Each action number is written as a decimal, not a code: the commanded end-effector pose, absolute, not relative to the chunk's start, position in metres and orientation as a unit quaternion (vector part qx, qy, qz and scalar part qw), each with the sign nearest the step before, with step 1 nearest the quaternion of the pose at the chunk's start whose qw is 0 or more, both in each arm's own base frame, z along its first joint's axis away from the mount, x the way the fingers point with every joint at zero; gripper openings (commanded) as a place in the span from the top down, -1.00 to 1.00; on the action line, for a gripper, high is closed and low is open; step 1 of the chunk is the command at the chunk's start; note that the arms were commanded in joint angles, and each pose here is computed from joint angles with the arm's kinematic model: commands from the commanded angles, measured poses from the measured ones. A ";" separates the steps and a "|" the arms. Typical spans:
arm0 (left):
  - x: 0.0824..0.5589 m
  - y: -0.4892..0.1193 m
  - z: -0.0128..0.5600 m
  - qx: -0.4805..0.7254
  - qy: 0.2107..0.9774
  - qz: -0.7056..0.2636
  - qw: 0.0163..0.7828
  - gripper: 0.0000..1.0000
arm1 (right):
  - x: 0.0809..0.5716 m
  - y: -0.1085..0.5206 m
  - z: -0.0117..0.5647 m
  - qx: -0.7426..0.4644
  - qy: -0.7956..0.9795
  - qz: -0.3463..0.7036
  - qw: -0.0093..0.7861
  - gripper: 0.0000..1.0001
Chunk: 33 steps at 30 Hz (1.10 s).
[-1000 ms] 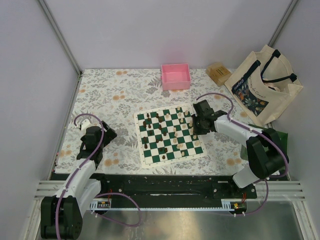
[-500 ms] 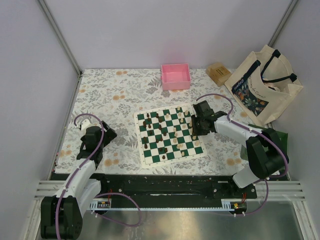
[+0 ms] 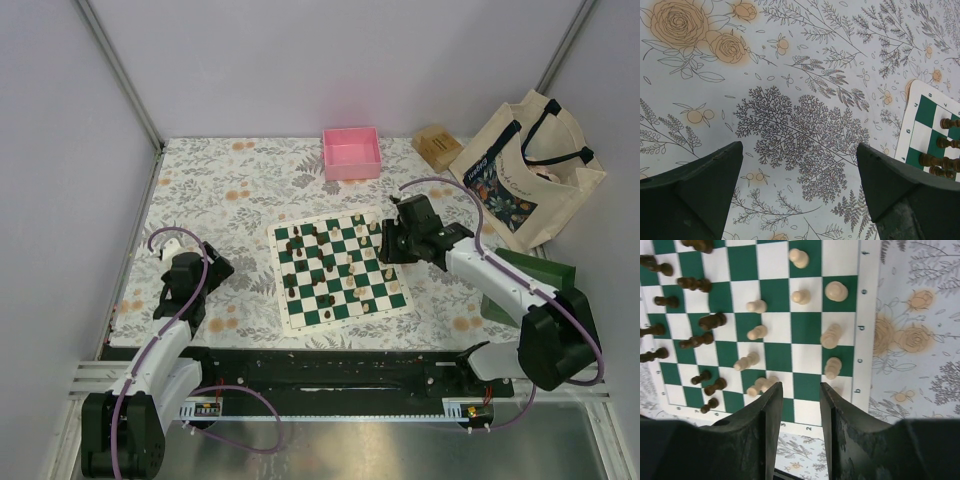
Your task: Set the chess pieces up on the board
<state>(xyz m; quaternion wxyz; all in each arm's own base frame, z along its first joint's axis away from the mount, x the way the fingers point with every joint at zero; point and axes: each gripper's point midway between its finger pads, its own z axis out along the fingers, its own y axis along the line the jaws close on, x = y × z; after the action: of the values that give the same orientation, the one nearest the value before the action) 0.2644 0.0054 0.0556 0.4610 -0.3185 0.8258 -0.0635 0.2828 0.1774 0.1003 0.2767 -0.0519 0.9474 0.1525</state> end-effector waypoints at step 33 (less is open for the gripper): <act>0.278 0.007 0.074 -0.318 0.809 -0.070 0.490 -0.98 | 0.270 0.289 0.059 -0.141 0.950 0.193 0.199 0.11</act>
<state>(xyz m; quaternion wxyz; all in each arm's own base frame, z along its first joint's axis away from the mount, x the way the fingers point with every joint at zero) 0.2644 0.0054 0.0556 0.4610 -0.3185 0.8258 -0.0635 0.2615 0.2756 0.0482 0.1850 -0.1430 0.9556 0.1795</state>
